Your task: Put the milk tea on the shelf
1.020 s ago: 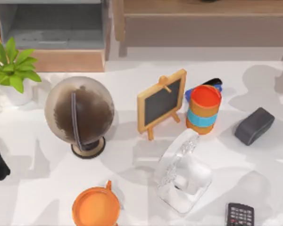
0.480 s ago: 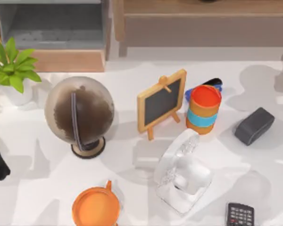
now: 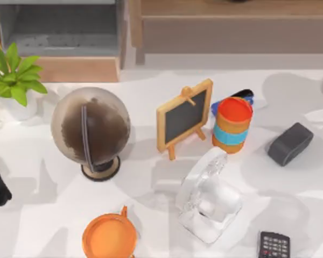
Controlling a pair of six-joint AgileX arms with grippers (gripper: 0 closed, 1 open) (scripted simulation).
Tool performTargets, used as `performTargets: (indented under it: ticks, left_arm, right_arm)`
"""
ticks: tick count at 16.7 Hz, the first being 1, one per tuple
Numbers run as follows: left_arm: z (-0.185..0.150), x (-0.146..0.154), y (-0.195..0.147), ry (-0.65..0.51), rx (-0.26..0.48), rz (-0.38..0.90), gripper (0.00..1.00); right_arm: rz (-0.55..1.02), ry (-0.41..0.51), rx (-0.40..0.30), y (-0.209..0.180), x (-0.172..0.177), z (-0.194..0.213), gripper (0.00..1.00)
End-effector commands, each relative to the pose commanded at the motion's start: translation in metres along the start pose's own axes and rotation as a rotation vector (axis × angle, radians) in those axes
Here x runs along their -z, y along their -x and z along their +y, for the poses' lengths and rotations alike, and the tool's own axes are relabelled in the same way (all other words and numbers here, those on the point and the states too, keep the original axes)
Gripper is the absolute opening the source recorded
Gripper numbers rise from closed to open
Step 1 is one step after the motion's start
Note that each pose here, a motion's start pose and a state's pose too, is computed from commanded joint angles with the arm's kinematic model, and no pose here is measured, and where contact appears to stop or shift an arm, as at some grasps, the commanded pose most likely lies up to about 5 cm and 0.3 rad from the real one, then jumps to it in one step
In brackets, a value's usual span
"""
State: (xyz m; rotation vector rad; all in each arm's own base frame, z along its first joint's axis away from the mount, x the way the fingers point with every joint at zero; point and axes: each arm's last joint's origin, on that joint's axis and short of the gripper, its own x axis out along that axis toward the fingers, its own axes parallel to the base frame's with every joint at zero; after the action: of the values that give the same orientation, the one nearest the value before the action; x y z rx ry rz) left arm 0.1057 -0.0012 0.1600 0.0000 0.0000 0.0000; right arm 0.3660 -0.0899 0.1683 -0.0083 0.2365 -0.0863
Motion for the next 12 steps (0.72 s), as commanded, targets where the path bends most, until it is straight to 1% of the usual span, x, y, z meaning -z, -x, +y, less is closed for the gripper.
performTargets:
  ticks: [6,9,12]
  left_arm:
    - [0.000,0.000,0.000,0.000,0.000,0.000,1.00]
    - [0.000,0.000,0.000,0.000,0.000,0.000,1.00]
    - [0.000,0.000,0.000,0.000,0.000,0.000,1.00]
  right_arm:
    - [0.009,-0.012,0.046,0.012,-0.057,-0.014,0.00]
    - [0.018,-0.011,0.043,0.012,-0.087,-0.013,0.00]
    - [0.037,-0.008,0.019,0.005,-0.112,-0.006,0.00]
